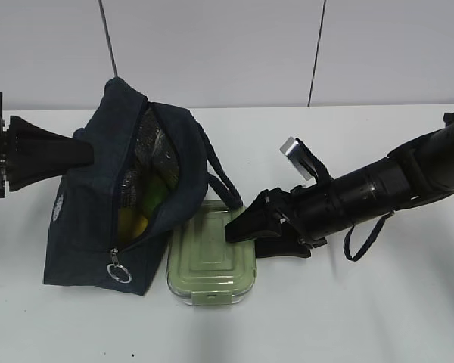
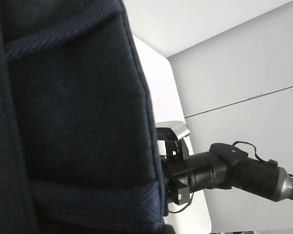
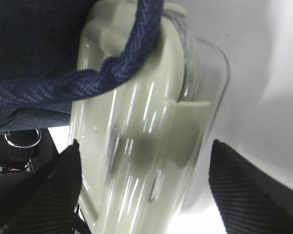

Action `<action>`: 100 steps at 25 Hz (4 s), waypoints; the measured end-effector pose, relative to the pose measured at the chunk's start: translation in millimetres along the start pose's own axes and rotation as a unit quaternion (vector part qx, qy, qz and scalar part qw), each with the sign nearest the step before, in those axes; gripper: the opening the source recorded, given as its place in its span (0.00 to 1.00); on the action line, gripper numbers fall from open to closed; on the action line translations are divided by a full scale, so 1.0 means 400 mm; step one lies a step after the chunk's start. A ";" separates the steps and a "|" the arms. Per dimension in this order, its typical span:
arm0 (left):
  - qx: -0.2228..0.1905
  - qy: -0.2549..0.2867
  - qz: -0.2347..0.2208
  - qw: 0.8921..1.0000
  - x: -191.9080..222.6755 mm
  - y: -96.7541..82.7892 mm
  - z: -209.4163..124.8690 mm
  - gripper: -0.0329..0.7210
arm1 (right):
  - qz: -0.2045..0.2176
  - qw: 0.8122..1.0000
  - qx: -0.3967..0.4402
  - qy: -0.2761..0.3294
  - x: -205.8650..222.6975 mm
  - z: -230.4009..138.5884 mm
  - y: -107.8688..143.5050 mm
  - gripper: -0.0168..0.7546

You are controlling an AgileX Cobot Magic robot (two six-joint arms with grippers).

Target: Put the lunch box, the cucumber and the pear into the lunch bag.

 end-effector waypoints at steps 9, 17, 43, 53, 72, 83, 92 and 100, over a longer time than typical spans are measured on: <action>0.000 0.000 0.000 1.000 0.000 0.000 0.000 0.02 | -0.002 1.000 0.003 -0.004 0.000 0.004 -0.002 0.79; 0.000 0.000 0.000 1.000 0.000 0.000 0.000 0.02 | -0.002 1.000 -0.006 0.010 0.024 -0.005 0.014 0.78; 0.000 0.000 0.000 1.000 0.000 0.000 0.000 0.02 | 0.006 1.000 -0.004 0.020 0.021 -0.014 0.014 0.51; 0.000 0.000 -0.001 1.000 0.000 0.000 0.000 0.02 | -0.002 1.000 0.024 -0.016 -0.093 0.001 -0.062 0.51; 0.000 0.000 0.000 1.000 0.000 0.000 0.000 0.02 | -0.029 0.994 0.068 -0.082 -0.242 0.008 -0.156 0.51; 0.000 -0.001 0.001 1.000 0.000 0.000 0.001 0.02 | -0.045 0.987 0.057 -0.145 -0.321 0.062 -0.131 0.51; -0.001 -0.005 0.005 1.000 0.000 0.003 0.004 0.02 | -0.048 0.979 -0.040 -0.192 -0.399 0.194 0.035 0.51; -0.001 -0.007 0.006 1.000 0.000 0.004 0.005 0.02 | 0.026 0.976 -0.133 -0.171 -0.295 0.310 0.242 0.51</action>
Point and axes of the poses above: a point on each arm's last joint axis where the gripper is mounted, x pointing out along that axis toward the gripper, y along the wrist's bending axis when the last joint is at zero, z = x × y, the point moved 5 cm from there along x, pointing out along that axis toward the gripper, and after that the axes turned 13 degrees about -x, right-handed, at the moved point
